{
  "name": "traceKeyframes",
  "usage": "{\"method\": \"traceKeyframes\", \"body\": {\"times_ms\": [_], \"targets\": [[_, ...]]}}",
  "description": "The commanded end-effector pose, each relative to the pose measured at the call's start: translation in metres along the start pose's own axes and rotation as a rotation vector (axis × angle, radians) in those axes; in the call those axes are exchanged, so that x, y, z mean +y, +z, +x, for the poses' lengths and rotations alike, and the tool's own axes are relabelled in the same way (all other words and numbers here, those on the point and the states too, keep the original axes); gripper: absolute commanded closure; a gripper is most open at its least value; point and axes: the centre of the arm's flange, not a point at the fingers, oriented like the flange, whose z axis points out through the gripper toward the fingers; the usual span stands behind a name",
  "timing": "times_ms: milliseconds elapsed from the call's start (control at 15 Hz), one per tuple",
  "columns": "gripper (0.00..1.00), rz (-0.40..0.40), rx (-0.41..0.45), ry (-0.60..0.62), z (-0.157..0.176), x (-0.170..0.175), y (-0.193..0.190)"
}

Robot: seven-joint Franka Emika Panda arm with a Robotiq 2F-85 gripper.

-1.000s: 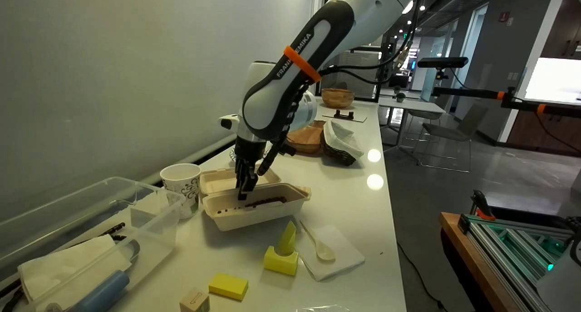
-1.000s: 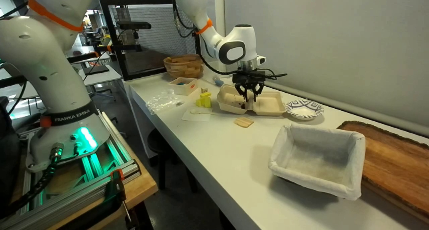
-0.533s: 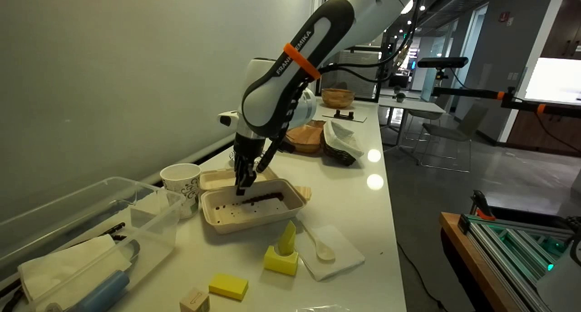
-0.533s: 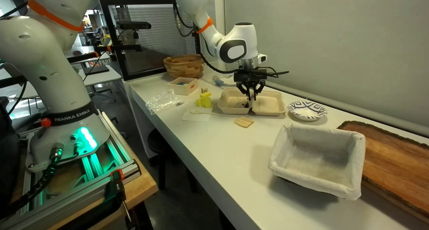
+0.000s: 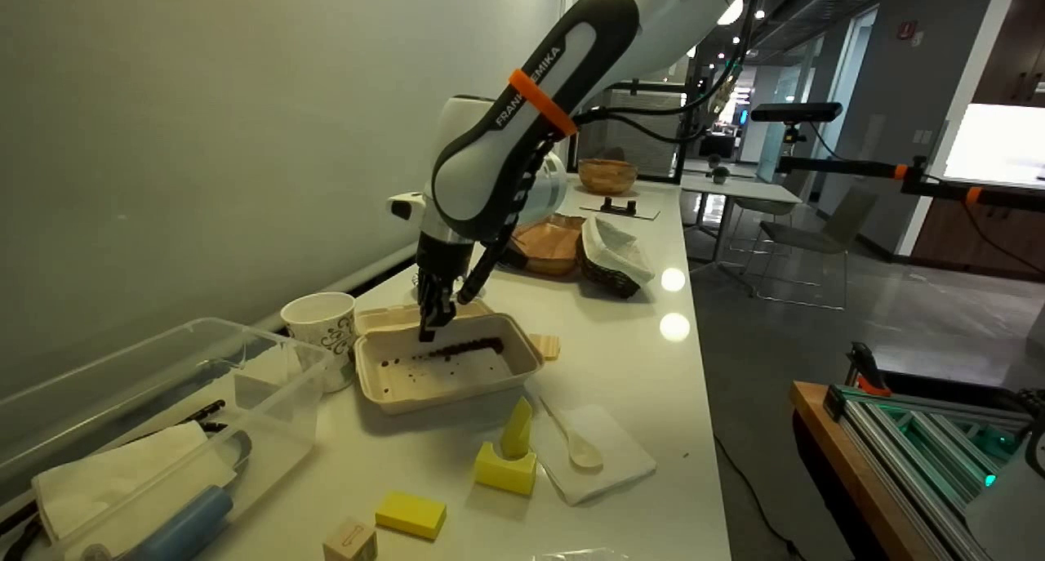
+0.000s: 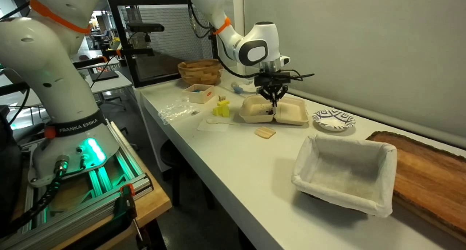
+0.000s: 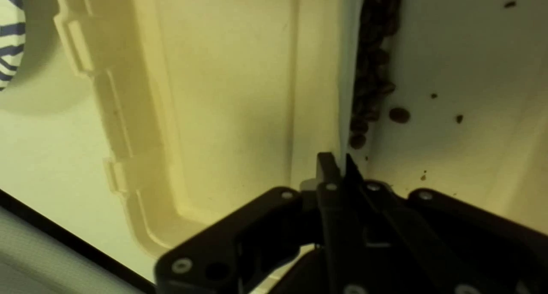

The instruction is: Move the takeaway pack closer to the edge and move the small beige object closer to the wall

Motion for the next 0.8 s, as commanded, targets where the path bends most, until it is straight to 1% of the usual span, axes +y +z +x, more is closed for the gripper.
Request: {"method": "traceKeyframes", "body": {"times_ms": [0,133,400,733], "targets": [[1.0,0.013,-0.048,0.016,0.0,-0.009,-0.005],[0.99,0.019,-0.065,0.044,-0.001,-0.012,-0.012],[0.99,0.059,-0.096,0.12,-0.01,-0.021,-0.028],[0.99,0.071,-0.131,0.236,-0.04,-0.026,-0.052]]}}
